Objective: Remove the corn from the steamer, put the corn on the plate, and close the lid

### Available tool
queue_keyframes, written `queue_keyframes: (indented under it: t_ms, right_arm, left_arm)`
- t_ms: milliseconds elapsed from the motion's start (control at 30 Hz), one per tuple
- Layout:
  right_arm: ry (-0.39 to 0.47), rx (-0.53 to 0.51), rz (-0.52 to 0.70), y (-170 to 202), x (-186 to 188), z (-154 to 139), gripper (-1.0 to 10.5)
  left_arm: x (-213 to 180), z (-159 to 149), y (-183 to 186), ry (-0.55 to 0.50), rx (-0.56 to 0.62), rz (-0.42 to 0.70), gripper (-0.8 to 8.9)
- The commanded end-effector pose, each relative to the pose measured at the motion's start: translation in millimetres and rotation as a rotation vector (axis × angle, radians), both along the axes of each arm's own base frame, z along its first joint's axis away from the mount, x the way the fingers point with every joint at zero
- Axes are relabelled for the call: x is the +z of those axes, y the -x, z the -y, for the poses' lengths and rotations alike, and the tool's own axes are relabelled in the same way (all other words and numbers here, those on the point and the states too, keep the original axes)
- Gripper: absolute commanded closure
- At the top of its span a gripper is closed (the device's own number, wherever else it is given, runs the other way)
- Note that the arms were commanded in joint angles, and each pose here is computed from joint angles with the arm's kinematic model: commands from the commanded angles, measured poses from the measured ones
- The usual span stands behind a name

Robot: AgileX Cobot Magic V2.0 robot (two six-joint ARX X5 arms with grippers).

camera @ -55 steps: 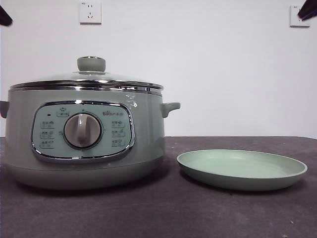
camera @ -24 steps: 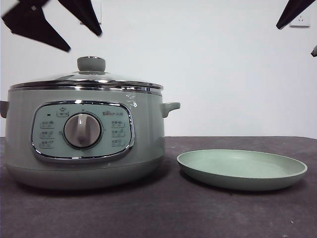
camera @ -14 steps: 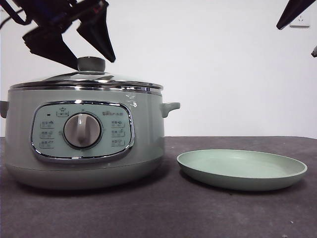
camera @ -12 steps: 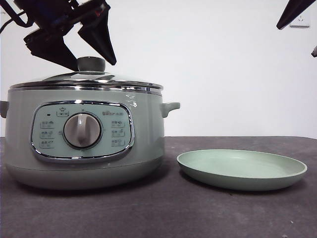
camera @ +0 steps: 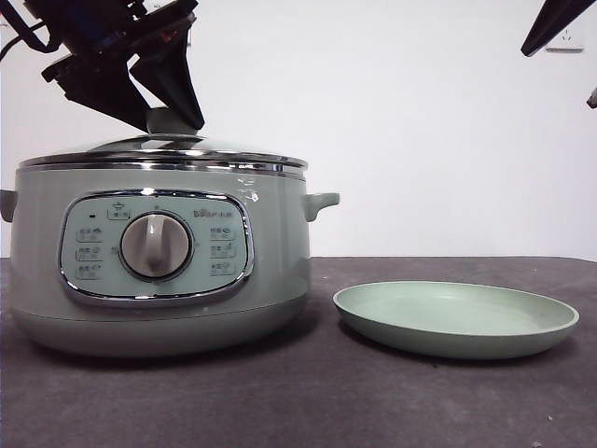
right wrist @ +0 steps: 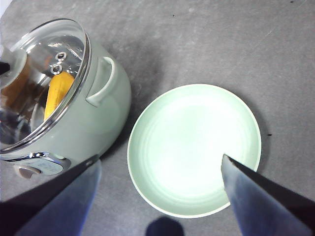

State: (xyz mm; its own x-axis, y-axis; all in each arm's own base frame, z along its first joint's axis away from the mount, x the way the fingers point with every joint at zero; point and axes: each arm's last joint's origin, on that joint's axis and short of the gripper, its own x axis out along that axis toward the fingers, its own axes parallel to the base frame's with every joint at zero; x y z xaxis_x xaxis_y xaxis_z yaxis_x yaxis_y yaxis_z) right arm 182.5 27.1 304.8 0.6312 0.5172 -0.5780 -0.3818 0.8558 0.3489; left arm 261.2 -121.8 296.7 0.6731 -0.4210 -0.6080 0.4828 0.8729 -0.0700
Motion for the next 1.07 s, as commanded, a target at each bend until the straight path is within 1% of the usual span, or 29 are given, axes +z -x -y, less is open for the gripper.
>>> queue_keyframes:
  t_ms: [33, 133, 233, 400, 500, 700, 833, 967, 1033, 1067]
  right_arm:
    - [-0.004, 0.016, 0.003, 0, 0, -2, 5.4]
    - [-0.008, 0.039, 0.015, 0, 1, -7, 5.4]
    - [-0.029, 0.065, 0.039, -1, 4, -15, 5.4]
    - [-0.081, 0.143, 0.086, -6, 12, -37, 5.4]
    - [-0.086, 0.204, 0.083, -14, 18, -54, 5.4]
    - [-0.050, 0.314, 0.057, -38, 29, -102, 5.4]
    - [-0.044, 0.397, 0.046, -57, 36, -140, 5.4]
    - [0.010, 0.452, 0.032, -74, 38, -181, 5.4]
    - [0.052, 0.475, 0.018, -81, 38, -200, 5.4]
    - [0.090, 0.489, 0.007, -87, 38, -214, 5.4]
  left_arm:
    - [3, 1, -2, 0.008, -0.004, 0.035, 8.26]
    - [12, -2, 2, 0.025, 0.006, 0.083, 8.22]
    - [29, -8, 12, 0.033, 0.046, 0.163, 8.22]
    - [60, -22, 40, 0.062, 0.096, 0.287, 8.22]
    - [76, -33, 61, 0.068, 0.147, 0.354, 8.22]
    - [99, -59, 107, 0.051, 0.283, 0.453, 8.22]
    - [104, -73, 134, 0.052, 0.347, 0.474, 8.22]
    - [106, -84, 155, 0.040, 0.417, 0.492, 8.22]
    - [107, -90, 165, 0.031, 0.454, 0.505, 8.22]
    - [107, -93, 171, 0.026, 0.473, 0.512, 8.22]
